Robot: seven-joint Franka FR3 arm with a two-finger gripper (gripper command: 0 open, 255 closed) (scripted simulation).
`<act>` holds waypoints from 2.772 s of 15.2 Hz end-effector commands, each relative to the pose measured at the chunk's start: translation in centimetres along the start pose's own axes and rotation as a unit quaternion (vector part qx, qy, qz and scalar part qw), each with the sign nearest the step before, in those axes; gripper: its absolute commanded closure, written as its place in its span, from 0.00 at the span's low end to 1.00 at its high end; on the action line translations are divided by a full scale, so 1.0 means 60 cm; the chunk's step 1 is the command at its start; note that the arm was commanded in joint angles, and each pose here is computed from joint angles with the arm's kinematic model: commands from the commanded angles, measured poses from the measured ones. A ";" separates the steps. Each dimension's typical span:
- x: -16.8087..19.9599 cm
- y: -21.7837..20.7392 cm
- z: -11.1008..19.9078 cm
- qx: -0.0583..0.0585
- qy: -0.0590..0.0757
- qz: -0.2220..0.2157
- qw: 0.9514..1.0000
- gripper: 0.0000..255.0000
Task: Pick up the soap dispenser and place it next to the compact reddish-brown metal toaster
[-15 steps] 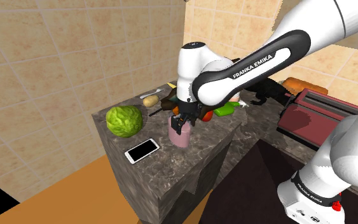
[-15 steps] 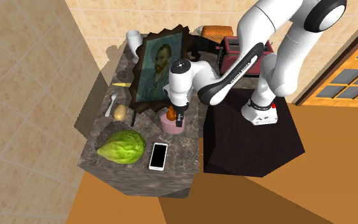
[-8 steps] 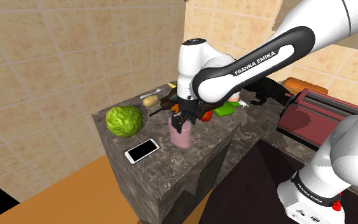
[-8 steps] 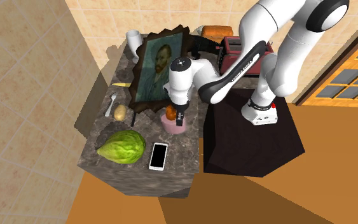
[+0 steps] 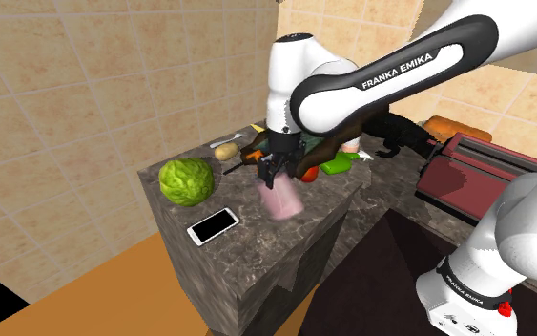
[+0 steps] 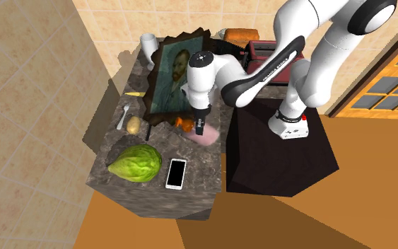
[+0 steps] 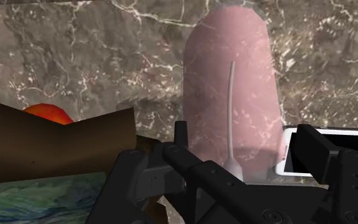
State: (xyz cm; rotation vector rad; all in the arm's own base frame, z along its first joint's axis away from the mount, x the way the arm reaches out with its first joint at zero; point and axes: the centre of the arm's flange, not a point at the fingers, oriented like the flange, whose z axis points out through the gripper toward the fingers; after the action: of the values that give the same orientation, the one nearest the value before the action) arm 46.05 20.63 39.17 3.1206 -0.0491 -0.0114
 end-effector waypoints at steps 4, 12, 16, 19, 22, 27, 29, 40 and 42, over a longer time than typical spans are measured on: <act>0.000 0.002 -0.044 0.000 0.000 0.001 1.000 1.00; -0.001 0.004 -0.115 0.000 0.000 0.001 1.000 1.00; -0.001 0.004 -0.150 0.000 0.000 0.001 1.000 1.00; -0.001 0.005 -0.176 0.000 0.000 0.001 1.000 1.00; -0.001 0.006 -0.203 0.000 0.000 0.001 1.000 1.00; -0.001 0.006 -0.247 0.000 0.000 0.001 1.000 1.00; -0.002 0.007 -0.264 0.000 0.000 0.001 1.000 1.00; -0.002 0.009 -0.361 0.000 0.000 0.001 1.000 1.00; -0.002 0.009 -0.375 0.000 0.000 0.001 1.000 1.00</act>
State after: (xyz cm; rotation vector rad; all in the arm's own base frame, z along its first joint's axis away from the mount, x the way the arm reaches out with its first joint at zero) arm 46.13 20.53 61.18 3.1204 -0.0510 -0.0122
